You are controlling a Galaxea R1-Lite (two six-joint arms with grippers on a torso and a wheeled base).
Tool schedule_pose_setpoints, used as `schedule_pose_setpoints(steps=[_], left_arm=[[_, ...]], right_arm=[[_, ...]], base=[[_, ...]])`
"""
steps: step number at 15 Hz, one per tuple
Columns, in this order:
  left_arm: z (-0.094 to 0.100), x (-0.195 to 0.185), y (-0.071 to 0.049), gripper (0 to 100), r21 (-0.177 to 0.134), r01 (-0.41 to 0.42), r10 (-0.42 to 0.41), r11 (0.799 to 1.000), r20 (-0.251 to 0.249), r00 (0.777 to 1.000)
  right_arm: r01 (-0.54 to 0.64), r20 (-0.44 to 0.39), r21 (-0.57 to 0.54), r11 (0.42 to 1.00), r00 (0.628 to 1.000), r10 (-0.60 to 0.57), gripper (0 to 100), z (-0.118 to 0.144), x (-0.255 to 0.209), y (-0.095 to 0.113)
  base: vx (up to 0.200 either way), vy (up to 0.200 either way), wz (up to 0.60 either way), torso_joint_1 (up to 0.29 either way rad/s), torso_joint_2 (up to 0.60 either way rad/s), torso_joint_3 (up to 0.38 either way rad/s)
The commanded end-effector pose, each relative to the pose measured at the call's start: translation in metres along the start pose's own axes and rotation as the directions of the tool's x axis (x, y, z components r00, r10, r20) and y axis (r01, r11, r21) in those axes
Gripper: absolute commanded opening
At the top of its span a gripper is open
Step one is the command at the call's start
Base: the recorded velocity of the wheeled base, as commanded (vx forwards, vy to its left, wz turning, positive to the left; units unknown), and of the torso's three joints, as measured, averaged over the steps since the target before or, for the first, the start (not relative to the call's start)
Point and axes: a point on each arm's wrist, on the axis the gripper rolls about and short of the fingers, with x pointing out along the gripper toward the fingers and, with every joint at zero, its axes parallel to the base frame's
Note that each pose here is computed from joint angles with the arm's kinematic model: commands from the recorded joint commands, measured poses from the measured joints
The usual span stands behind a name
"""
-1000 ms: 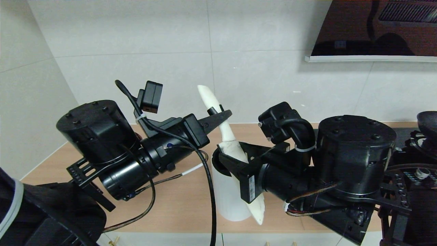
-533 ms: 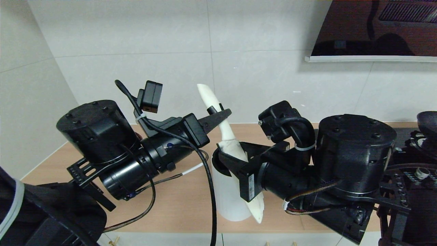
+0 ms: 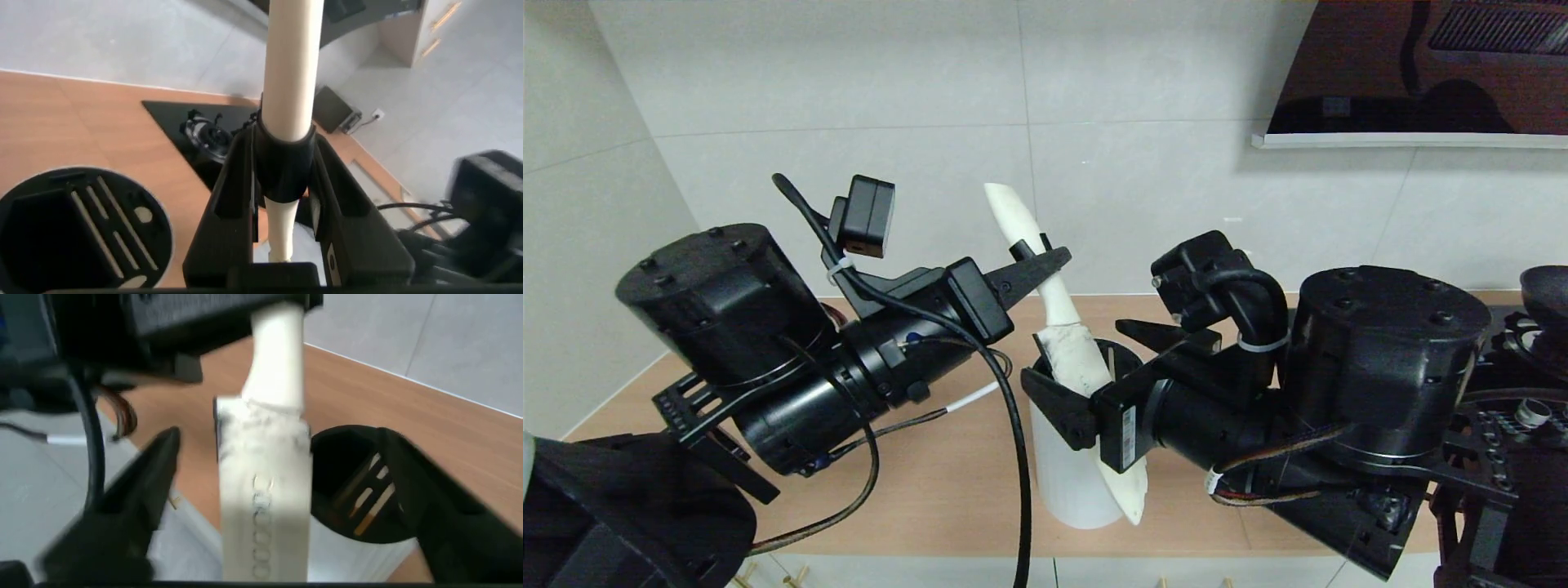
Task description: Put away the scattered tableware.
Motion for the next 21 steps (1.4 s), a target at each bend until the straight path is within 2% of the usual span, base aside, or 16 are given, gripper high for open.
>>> schedule_pose_setpoints(steps=[1, 2, 4, 5, 6, 8, 9, 11, 12, 13, 14, 16, 18, 21], left_arm=[[0.010, -0.005, -0.008, 0, 0.015, 0.012, -0.012, 1.000, 0.027, 1.000], [0.018, -0.007, -0.009, 0, 0.038, -0.013, 0.011, 0.999, 0.039, 0.999], [0.037, -0.010, -0.022, 0, 0.071, -0.078, 0.070, 0.994, 0.099, 0.993], [0.041, -0.012, -0.026, 0, 0.082, -0.090, 0.081, 0.993, 0.110, 0.991], [0.055, -0.005, -0.035, 0, 0.153, -0.178, 0.157, 0.972, 0.143, 0.977], [0.057, 0.009, -0.049, 0, 0.276, -0.286, 0.255, 0.918, 0.141, 0.957], [0.052, 0.013, -0.053, 0, 0.317, -0.348, 0.311, 0.882, 0.163, 0.936], [0.036, 0.012, -0.043, 0, 0.358, -0.464, 0.417, 0.810, 0.204, 0.886], [0.034, 0.012, -0.041, 0, 0.369, -0.464, 0.417, 0.805, 0.204, 0.886], [0.037, 0.012, -0.043, 0, 0.412, -0.498, 0.413, 0.763, 0.281, 0.866], [0.038, 0.013, -0.043, 0, 0.418, -0.545, 0.432, 0.727, 0.339, 0.836], [0.029, 0.021, -0.047, 0, 0.433, -0.593, 0.453, 0.679, 0.390, 0.802], [0.020, 0.029, -0.047, 0, 0.429, -0.607, 0.457, 0.669, 0.406, 0.791], [0.007, 0.038, -0.048, 0, 0.433, -0.586, 0.442, 0.684, 0.393, 0.806]], right_arm=[[0.011, 0.013, 0.003, 1.000, 1.000, -0.011, 100, 0.005, -0.006, -0.005], [0.044, 0.029, 0.006, 0.999, 0.999, -0.044, 100, 0.010, -0.013, -0.017], [0.149, 0.096, 0.021, 0.989, 0.984, -0.150, 100, 0.032, -0.028, -0.053], [0.171, 0.108, 0.025, 0.985, 0.979, -0.173, 100, 0.036, -0.030, -0.060], [0.269, 0.123, 0.035, 0.962, 0.955, -0.272, 100, 0.040, -0.037, -0.091], [0.352, 0.062, 0.035, 0.935, 0.933, -0.354, 100, 0.022, -0.037, -0.120], [0.377, 0.036, 0.054, 0.924, 0.925, -0.379, 100, 0.015, -0.034, -0.128], [0.401, 0.016, 0.067, 0.914, 0.915, -0.403, 100, 0.009, -0.031, -0.137], [0.407, 0.013, 0.067, 0.911, 0.913, -0.409, 100, 0.008, -0.032, -0.138], [0.409, -0.002, 0.062, 0.911, 0.912, -0.409, 100, 0.004, -0.030, -0.139], [0.411, -0.006, 0.061, 0.910, 0.912, -0.411, 100, 0.003, -0.030, -0.139], [0.410, -0.017, 0.061, 0.910, 0.912, -0.410, 100, 0.000, -0.030, -0.138], [0.407, -0.035, 0.057, 0.912, 0.914, -0.405, 100, -0.006, -0.029, -0.137], [0.407, -0.037, 0.056, 0.912, 0.914, -0.405, 100, -0.006, -0.029, -0.137]], base=[[0.000, 0.000, 0.00, 0.000, 0.00, 0.000], [0.000, 0.000, 0.00, 0.000, 0.00, 0.000], [0.000, 0.000, 0.00, 0.000, 0.00, 0.000], [0.000, 0.000, 0.00, 0.000, 0.00, 0.000], [0.000, 0.000, 0.00, 0.000, 0.00, 0.000], [0.000, 0.000, 0.00, 0.000, 0.00, 0.000], [0.000, 0.000, 0.00, 0.000, 0.00, 0.000], [0.000, 0.000, 0.00, 0.000, 0.00, 0.000], [0.000, 0.000, 0.00, 0.000, 0.00, 0.000], [0.000, 0.000, 0.00, 0.000, 0.00, 0.000], [0.000, 0.000, 0.00, 0.000, 0.00, 0.000], [0.000, 0.000, 0.00, 0.000, 0.00, 0.000], [0.000, 0.000, 0.00, 0.000, 0.00, 0.000], [0.000, 0.000, 0.00, 0.000, 0.00, 0.000]])
